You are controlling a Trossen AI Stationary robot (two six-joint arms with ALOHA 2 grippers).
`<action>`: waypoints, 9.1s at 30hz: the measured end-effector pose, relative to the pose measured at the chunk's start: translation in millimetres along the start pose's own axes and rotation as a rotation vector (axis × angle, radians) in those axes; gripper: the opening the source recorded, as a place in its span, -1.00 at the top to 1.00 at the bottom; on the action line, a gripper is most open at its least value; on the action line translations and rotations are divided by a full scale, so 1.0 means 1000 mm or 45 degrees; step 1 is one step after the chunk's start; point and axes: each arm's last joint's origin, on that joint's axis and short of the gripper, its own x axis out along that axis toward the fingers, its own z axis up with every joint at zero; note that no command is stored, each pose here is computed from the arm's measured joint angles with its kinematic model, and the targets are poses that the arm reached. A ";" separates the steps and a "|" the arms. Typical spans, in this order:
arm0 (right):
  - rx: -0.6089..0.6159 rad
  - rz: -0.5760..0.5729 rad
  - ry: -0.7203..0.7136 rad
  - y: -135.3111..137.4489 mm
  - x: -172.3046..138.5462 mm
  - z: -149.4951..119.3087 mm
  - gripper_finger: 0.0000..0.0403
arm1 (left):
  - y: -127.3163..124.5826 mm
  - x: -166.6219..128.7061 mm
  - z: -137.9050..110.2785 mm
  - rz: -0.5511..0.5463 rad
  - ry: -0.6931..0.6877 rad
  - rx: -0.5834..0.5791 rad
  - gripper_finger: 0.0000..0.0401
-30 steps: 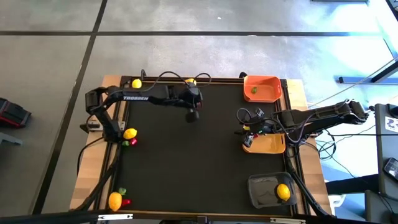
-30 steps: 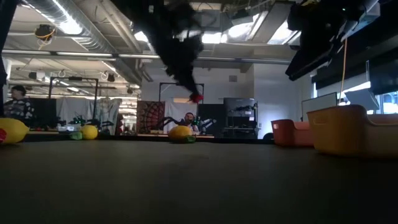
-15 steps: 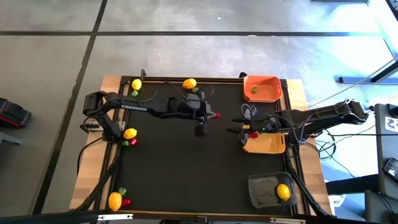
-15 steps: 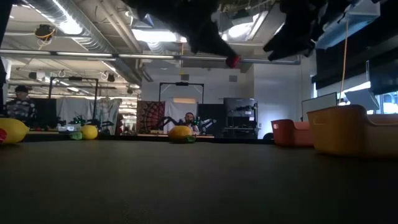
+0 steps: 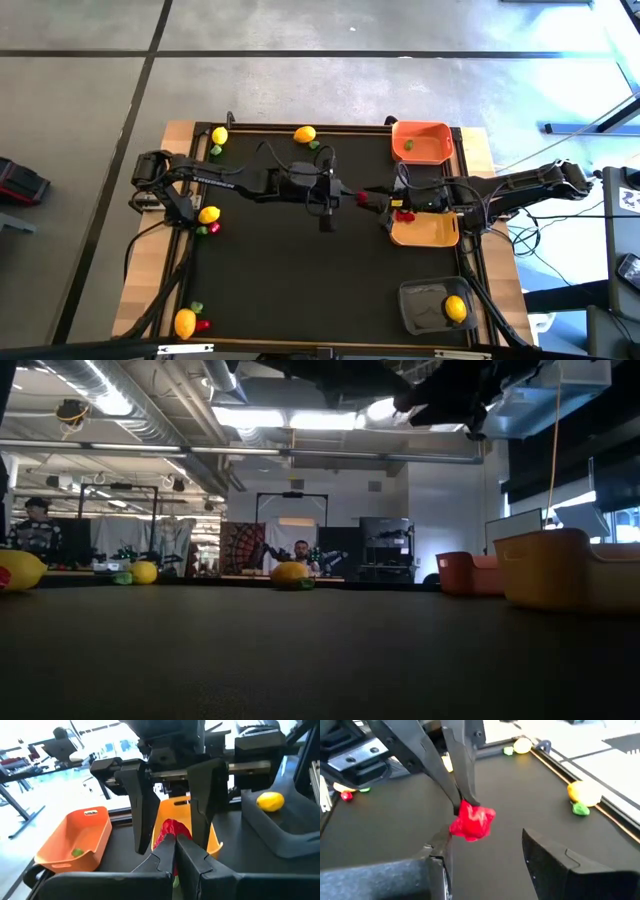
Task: Sort produce into baskets
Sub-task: Put the top red chili pepper into the yellow bin, then put the top right green chili pepper into the orange bin
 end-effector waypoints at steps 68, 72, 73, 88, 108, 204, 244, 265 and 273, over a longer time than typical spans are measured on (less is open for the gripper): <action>0.323 -0.217 1.081 -0.032 -0.051 -0.078 0.94 | -0.001 -0.027 -0.007 -0.061 0.302 -0.020 0.31; 0.354 -0.198 1.069 -0.032 -0.043 -0.094 0.94 | -0.001 -0.027 -0.007 -0.061 0.302 -0.020 0.31; 0.365 -0.191 1.062 -0.032 -0.041 -0.098 0.94 | -0.001 -0.027 -0.007 -0.061 0.302 -0.020 0.31; 0.416 -0.198 1.020 -0.039 -0.027 -0.141 0.94 | -0.001 -0.027 -0.007 -0.062 0.301 -0.009 0.31; 0.428 -0.246 1.008 -0.041 -0.025 -0.150 0.37 | -0.001 -0.027 -0.007 -0.062 0.301 -0.010 0.31; 0.097 -0.278 0.664 -0.028 -0.035 -0.056 0.34 | 0.236 0.020 -0.182 0.087 1.142 -0.010 -0.45; 0.091 -0.268 0.669 -0.028 -0.035 -0.056 0.34 | 0.226 0.025 -0.182 0.087 1.165 -0.033 0.60; -0.112 -0.231 0.335 -0.021 -0.024 -0.034 -0.27 | 0.124 -0.020 0.001 0.065 0.599 0.088 0.57; -0.366 -0.161 0.081 -0.014 -0.020 -0.012 -0.23 | 0.073 -0.013 0.017 -0.075 0.530 0.161 0.57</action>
